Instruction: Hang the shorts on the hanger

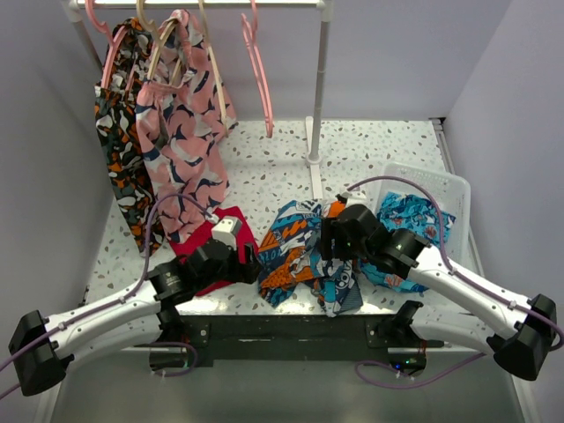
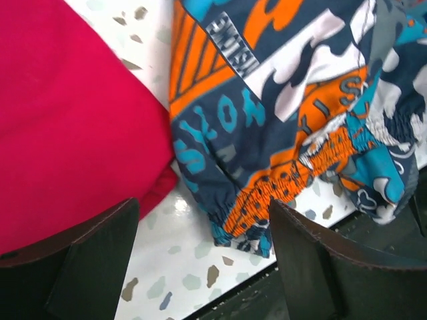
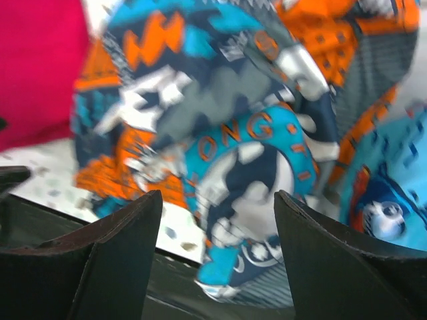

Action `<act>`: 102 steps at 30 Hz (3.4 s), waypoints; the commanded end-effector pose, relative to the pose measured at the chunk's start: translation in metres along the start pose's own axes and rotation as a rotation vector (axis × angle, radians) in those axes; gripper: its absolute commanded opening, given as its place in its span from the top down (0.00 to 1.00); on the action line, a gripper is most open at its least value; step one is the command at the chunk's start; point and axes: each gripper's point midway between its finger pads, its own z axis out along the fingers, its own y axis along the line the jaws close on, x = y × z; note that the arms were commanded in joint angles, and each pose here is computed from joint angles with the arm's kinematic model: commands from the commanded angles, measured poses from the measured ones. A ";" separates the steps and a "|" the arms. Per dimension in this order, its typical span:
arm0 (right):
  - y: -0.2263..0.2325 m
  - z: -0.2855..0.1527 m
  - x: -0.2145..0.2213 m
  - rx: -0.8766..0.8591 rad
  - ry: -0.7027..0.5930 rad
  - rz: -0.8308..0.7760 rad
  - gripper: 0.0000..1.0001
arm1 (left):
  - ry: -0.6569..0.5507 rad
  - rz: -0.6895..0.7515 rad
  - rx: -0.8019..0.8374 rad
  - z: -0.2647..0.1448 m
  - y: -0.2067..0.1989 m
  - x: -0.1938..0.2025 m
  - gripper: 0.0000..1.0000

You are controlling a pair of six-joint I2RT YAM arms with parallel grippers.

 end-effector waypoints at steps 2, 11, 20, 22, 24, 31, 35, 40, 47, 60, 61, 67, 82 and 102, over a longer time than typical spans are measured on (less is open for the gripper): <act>-0.026 -0.012 0.016 0.083 0.009 -0.031 0.29 | 0.041 -0.037 0.185 0.003 -0.036 0.020 0.19; -0.035 -0.013 0.042 0.062 0.039 0.024 0.29 | 0.149 -0.073 0.178 0.003 -0.033 0.064 0.23; -0.026 0.014 0.046 0.036 0.013 0.082 0.31 | 0.169 -0.100 0.150 0.018 -0.037 0.088 0.28; -0.022 0.021 0.044 0.039 0.006 0.101 0.32 | 0.162 -0.103 0.109 0.024 -0.034 0.089 0.29; -0.022 0.025 0.035 0.049 -0.031 0.118 0.38 | 0.117 -0.122 0.120 0.029 -0.041 0.080 0.29; -0.016 0.018 0.002 0.090 -0.102 0.128 1.00 | -0.011 -0.160 0.069 0.041 -0.043 0.055 0.72; -0.015 -0.015 -0.042 0.109 -0.223 0.126 1.00 | -0.083 -0.156 -0.120 0.030 -0.016 0.031 1.00; 0.000 -0.075 -0.118 0.082 -0.414 0.108 1.00 | -0.329 -0.046 -0.132 -0.024 -0.040 -0.076 1.00; 0.018 -0.161 -0.208 0.051 -0.639 0.100 1.00 | -0.626 0.110 -0.056 -0.152 -0.082 -0.225 1.00; 0.032 -0.211 -0.271 0.080 -0.756 0.068 1.00 | -0.536 0.572 0.105 -0.204 -0.148 -0.273 1.00; 0.030 -0.207 -0.269 0.091 -0.750 0.068 1.00 | -0.493 0.597 0.083 -0.192 -0.142 -0.262 1.00; 0.011 -0.145 -0.231 0.145 -0.613 0.090 1.00 | -0.308 0.607 0.033 -0.126 -0.112 -0.185 0.98; -0.041 0.026 -0.085 0.164 -0.126 0.132 0.40 | -0.184 0.294 0.215 -0.065 -0.105 -0.093 0.18; -0.024 -0.021 -0.123 0.083 -0.250 0.131 0.04 | -0.854 0.167 -0.283 -0.234 -0.088 -0.347 0.16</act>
